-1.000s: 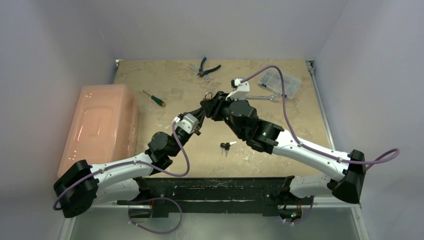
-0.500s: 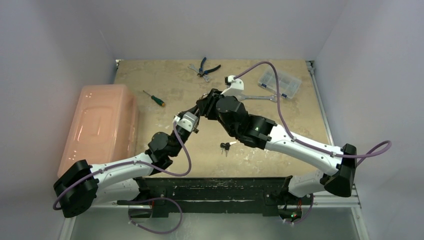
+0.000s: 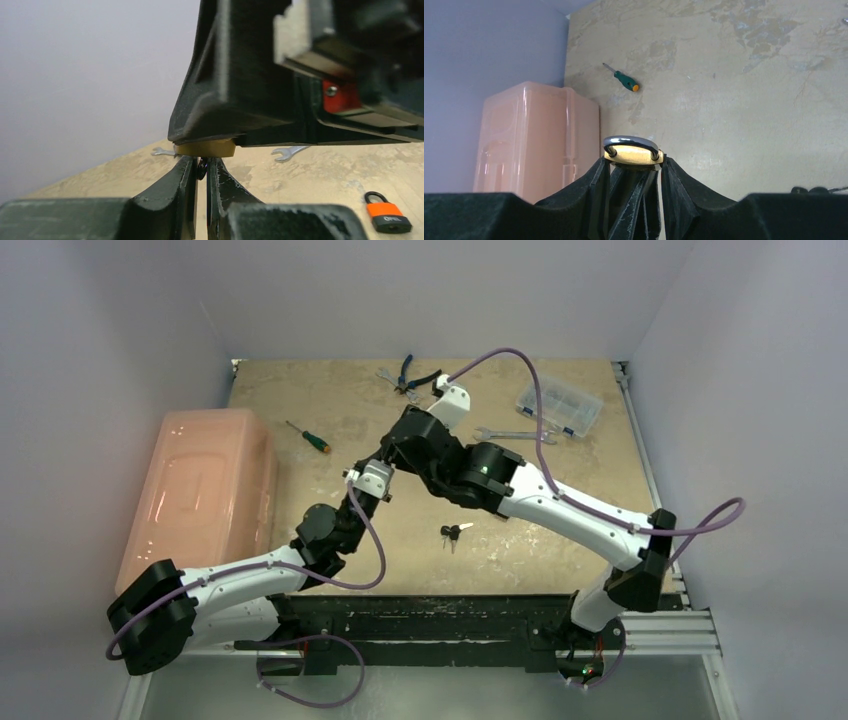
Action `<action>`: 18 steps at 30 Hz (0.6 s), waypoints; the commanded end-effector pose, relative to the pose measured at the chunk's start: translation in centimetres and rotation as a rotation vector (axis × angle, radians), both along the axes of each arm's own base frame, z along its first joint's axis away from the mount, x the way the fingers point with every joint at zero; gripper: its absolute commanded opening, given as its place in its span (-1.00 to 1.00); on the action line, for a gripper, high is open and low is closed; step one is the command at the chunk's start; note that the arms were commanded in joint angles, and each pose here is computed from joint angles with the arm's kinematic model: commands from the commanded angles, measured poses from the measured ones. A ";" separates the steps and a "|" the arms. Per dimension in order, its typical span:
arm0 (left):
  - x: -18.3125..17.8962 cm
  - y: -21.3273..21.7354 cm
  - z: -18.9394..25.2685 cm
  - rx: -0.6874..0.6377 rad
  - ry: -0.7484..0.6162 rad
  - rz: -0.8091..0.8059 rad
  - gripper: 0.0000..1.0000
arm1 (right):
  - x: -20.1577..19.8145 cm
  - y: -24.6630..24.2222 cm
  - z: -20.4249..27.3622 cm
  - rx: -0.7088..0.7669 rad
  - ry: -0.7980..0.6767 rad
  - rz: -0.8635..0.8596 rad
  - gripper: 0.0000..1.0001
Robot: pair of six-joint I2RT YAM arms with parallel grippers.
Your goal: Unlock with the key
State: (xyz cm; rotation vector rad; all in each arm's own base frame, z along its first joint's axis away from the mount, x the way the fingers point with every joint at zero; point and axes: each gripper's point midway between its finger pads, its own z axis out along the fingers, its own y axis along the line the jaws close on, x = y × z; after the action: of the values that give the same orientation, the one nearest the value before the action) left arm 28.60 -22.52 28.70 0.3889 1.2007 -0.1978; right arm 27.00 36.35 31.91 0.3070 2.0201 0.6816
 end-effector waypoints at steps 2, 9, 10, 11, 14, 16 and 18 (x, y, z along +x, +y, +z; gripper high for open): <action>0.9 2.9 3.5 -0.108 -0.052 0.140 -1.00 | -5.1 2.2 -2.3 0.001 0.272 0.057 -1.00; 0.7 2.8 3.6 -0.107 -0.060 0.130 -1.00 | -4.6 2.0 -1.7 -0.005 0.289 0.007 -1.00; 0.7 2.8 3.6 -0.105 -0.060 0.129 -1.00 | -4.5 1.9 -1.6 -0.004 0.282 0.004 -1.00; 0.6 2.8 3.6 -0.105 -0.061 0.128 -1.00 | -4.5 1.8 -1.5 -0.003 0.278 0.002 -1.00; 0.5 2.6 3.7 -0.101 -0.066 0.115 -1.00 | -4.4 1.5 -1.5 0.001 0.268 0.002 -1.00; 0.3 2.2 3.8 -0.086 -0.076 0.086 -1.00 | -4.3 1.3 -1.6 0.001 0.263 0.003 -1.00; 0.0 1.6 3.9 -0.067 -0.083 0.053 -1.00 | -4.2 1.0 -1.3 0.005 0.252 0.003 -1.00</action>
State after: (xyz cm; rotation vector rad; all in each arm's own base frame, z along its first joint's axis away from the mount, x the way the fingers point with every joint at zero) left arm 28.98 -21.62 28.18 0.3855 1.2256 -0.1272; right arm 27.18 37.14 31.29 0.4896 2.1243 0.6202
